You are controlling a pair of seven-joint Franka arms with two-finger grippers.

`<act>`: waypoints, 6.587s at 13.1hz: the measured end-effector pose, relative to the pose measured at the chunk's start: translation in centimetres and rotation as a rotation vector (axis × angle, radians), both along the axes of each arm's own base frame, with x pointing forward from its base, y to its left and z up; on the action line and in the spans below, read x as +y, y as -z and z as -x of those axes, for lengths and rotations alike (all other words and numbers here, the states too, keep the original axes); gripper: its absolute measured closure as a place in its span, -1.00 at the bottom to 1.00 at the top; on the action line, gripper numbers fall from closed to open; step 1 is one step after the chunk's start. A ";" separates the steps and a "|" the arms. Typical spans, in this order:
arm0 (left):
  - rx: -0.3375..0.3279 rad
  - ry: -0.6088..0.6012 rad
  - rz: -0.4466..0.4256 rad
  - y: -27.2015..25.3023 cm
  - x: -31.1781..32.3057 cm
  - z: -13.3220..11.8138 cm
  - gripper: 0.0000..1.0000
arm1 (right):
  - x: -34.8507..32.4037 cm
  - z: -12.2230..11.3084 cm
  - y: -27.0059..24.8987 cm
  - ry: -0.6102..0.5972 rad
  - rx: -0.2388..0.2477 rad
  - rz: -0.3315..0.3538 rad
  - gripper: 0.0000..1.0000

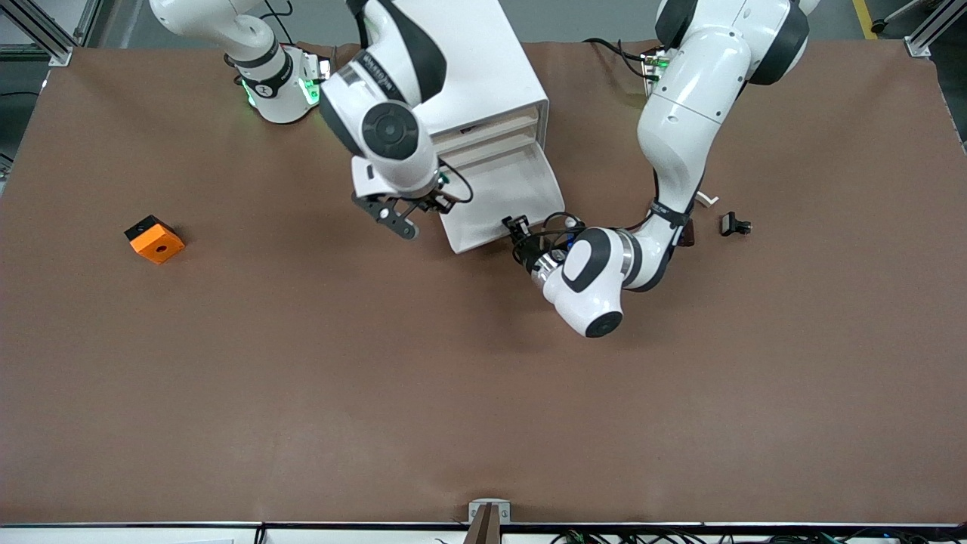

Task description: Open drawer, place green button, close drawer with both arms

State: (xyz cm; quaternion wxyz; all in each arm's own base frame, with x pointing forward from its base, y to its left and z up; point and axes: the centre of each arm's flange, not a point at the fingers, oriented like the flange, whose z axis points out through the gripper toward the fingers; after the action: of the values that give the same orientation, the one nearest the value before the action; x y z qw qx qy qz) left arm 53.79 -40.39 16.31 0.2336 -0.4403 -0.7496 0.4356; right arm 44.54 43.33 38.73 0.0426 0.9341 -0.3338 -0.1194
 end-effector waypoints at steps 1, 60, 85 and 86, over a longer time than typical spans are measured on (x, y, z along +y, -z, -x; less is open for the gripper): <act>-0.033 -0.012 0.007 -0.1 0.3 -0.7 0.39 | 1.3 0.7 -0.5 0.044 -0.013 0.001 0.18; -1.138 1.487 0.725 -2.5 -1.3 7.2 -1.00 | -41.7 -9.6 -14.0 -0.660 -0.191 -0.265 -1.00; -1.010 1.321 0.619 -5.0 -5.9 11.7 -1.00 | -42.1 -9.9 -23.2 -0.728 -0.223 -0.105 -1.00; -1.048 1.310 0.578 -6.4 -4.1 8.8 -1.00 | -42.1 -10.0 -23.2 -0.728 -0.223 -0.105 -1.00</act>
State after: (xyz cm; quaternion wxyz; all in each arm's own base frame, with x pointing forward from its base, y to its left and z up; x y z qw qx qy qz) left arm 44.94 -44.46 22.73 -0.0578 -0.9655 -0.2184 0.1292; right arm 54.50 1.21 61.94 -0.0021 0.9997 0.0237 -0.0111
